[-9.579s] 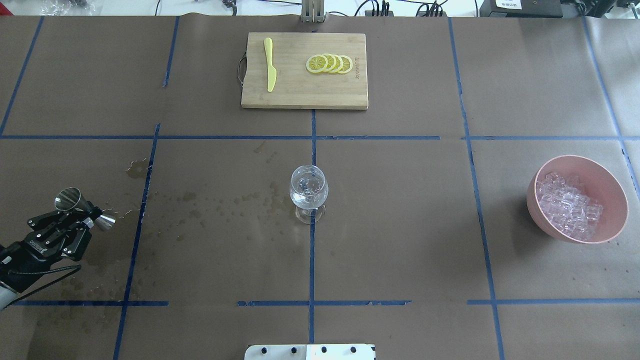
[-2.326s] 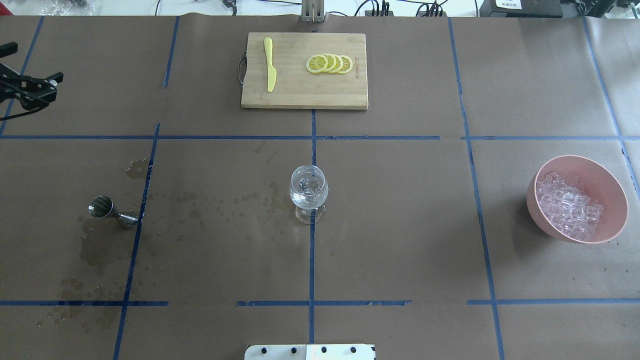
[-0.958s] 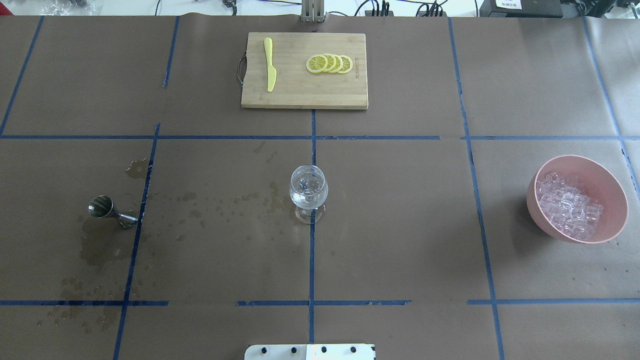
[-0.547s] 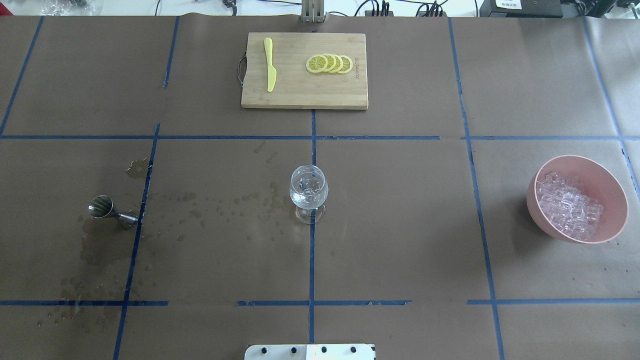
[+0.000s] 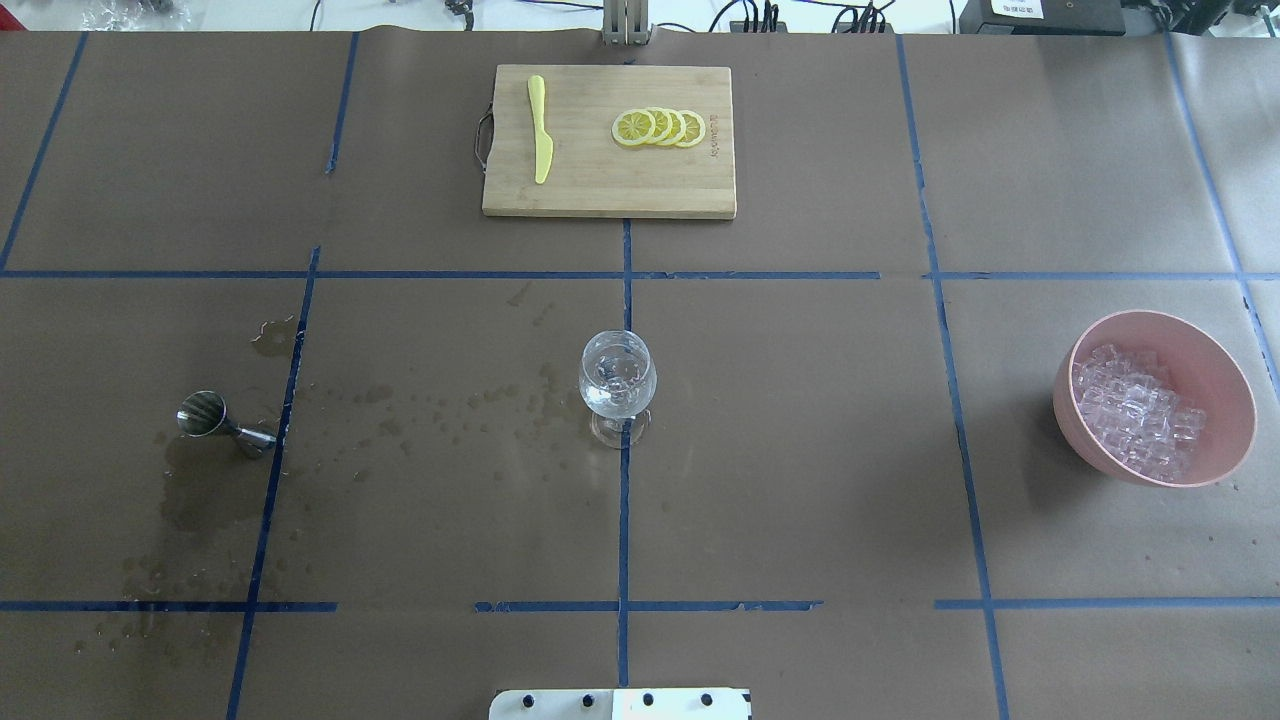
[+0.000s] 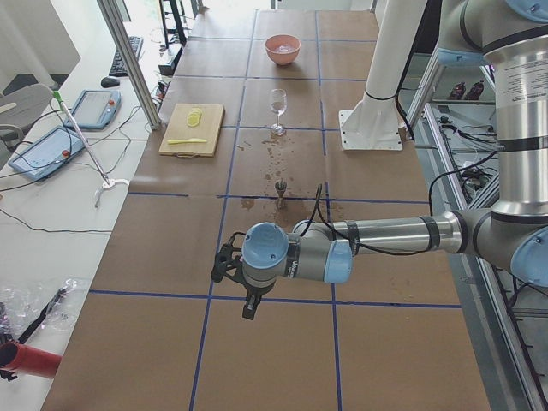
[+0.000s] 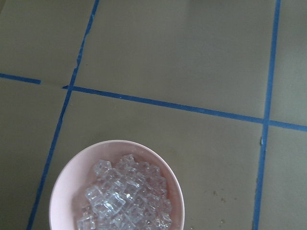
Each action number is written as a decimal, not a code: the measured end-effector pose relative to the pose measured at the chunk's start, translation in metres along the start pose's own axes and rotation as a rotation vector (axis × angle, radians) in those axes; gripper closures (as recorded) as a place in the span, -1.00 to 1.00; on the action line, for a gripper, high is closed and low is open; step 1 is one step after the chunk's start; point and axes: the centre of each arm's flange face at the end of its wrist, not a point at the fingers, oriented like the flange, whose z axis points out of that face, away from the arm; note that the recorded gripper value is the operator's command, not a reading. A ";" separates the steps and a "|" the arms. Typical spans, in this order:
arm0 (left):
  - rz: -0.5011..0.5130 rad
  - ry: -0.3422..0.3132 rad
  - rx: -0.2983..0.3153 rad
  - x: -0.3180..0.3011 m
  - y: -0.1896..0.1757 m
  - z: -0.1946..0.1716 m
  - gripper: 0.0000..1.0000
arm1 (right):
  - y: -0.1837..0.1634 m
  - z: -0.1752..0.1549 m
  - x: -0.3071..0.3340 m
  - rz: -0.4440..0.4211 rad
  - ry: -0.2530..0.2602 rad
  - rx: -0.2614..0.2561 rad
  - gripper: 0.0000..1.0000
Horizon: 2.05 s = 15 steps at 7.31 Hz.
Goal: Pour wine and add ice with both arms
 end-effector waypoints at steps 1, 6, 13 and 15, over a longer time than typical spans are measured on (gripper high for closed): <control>0.004 -0.001 0.004 0.002 -0.001 -0.002 -1.00 | 0.000 0.017 -0.020 -0.004 -0.007 -0.009 -0.96; 0.024 -0.036 0.012 0.004 -0.013 -0.007 -1.00 | 0.027 0.139 -0.060 -0.086 0.091 -0.078 -0.62; 0.027 -0.046 0.012 0.002 -0.017 -0.007 -1.00 | 0.033 0.186 -0.089 -0.428 0.063 -0.122 -0.34; 0.027 -0.046 0.011 0.002 -0.017 -0.006 -1.00 | 0.032 0.186 -0.080 -0.620 0.063 -0.143 -0.29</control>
